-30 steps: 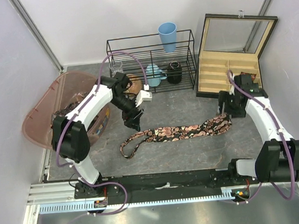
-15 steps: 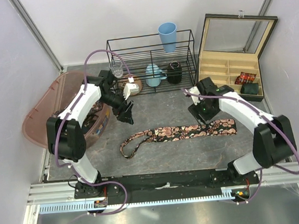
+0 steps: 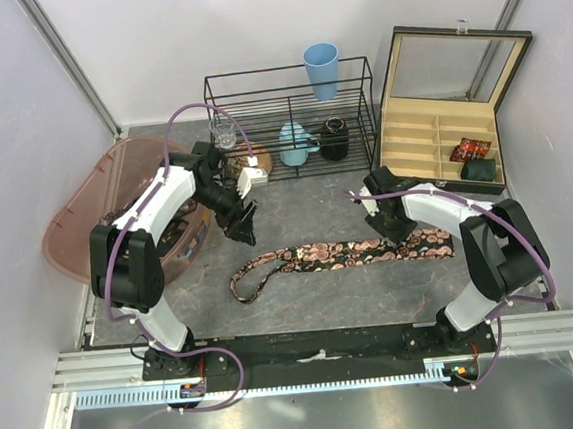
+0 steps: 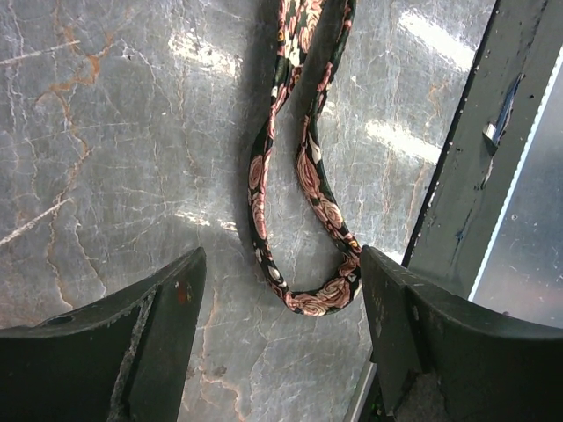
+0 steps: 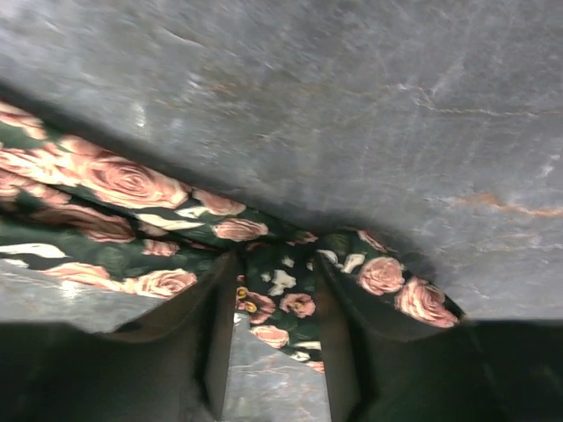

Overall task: Roll the ties
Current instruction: Flatten out the tie at the center of the board.

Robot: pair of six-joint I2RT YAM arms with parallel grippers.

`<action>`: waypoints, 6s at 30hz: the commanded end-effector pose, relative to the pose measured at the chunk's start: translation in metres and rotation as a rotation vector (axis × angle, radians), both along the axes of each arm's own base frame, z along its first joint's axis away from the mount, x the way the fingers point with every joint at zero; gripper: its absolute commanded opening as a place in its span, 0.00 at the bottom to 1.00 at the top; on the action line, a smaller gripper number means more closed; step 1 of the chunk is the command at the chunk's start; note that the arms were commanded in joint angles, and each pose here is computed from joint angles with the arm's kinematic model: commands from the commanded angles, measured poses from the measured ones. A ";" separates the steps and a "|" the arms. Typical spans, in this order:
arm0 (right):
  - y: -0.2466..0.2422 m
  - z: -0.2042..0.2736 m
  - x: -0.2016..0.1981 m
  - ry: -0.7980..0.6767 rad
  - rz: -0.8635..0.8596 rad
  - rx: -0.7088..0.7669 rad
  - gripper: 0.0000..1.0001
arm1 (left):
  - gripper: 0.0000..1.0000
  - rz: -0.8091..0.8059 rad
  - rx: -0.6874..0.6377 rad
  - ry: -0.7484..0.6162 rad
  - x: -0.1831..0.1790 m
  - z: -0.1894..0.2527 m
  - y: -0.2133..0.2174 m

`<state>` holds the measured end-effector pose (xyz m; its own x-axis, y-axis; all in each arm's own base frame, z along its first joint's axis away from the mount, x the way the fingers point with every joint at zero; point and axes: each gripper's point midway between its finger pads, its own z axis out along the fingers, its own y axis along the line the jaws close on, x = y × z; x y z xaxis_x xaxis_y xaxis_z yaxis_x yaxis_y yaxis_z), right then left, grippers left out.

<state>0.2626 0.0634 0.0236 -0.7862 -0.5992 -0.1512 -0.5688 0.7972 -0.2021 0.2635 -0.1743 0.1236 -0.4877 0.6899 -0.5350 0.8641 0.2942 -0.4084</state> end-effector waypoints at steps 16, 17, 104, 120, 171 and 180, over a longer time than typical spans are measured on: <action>-0.155 0.085 -0.003 -0.151 -0.097 -0.231 0.00 | 0.75 -0.160 0.038 -0.079 -0.027 -0.006 0.002; -0.162 0.083 -0.008 -0.148 -0.091 -0.236 0.00 | 0.76 -0.181 0.044 -0.093 -0.028 -0.008 0.002; -0.195 -0.023 -0.020 0.127 -0.170 -0.108 0.39 | 0.02 -0.237 0.303 -0.224 -0.006 -0.034 0.016; -0.218 -0.012 -0.012 0.101 -0.167 -0.150 0.39 | 0.66 -0.197 0.041 -0.481 0.012 0.017 -0.035; 0.002 -0.011 -0.014 0.065 0.814 0.286 0.59 | 0.76 -0.384 0.051 -0.409 -0.014 -0.075 -0.036; -0.022 -0.014 -0.026 0.095 0.775 0.265 0.54 | 0.61 -0.412 0.046 -0.408 -0.017 -0.085 -0.042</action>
<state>0.2543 0.0592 0.0142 -0.1731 -0.9130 -0.3693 -0.9808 0.1940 -0.0200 0.2425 -0.2105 0.0438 0.0036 0.8147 -0.5798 0.9980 -0.0399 -0.0498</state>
